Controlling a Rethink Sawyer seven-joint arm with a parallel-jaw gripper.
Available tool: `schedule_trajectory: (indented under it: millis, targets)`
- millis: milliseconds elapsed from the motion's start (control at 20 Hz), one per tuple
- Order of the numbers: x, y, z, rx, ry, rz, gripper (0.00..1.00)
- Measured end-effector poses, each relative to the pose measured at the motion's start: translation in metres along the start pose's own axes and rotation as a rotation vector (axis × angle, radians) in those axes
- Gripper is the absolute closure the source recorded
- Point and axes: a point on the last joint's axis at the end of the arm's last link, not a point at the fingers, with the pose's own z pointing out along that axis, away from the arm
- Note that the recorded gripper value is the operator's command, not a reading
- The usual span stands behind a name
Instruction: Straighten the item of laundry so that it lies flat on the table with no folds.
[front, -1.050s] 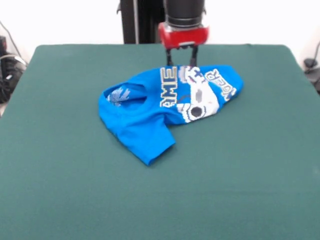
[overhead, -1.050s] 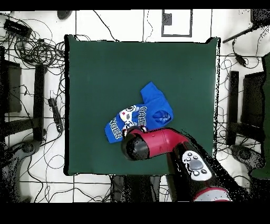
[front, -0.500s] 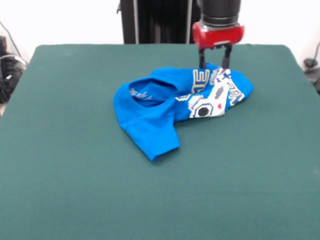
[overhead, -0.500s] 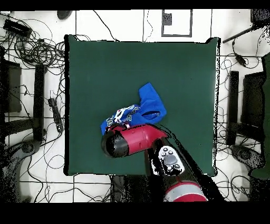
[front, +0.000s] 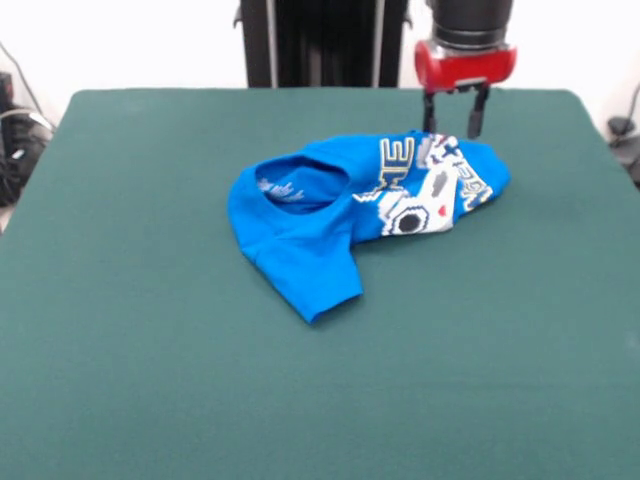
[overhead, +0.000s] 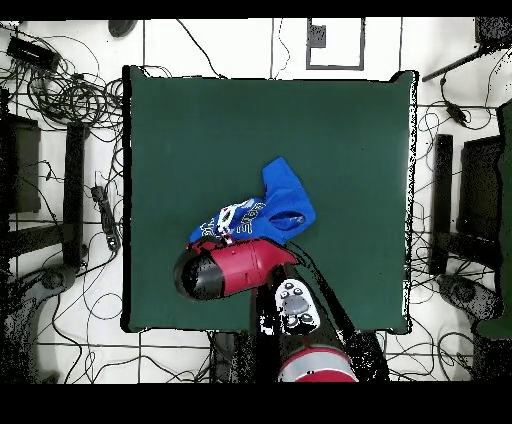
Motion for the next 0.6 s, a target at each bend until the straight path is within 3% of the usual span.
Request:
schedule_trajectory:
  millis: [600]
  targets:
    - [-0.003,0.022,-0.003,0.015,-0.001,0.042,0.0]
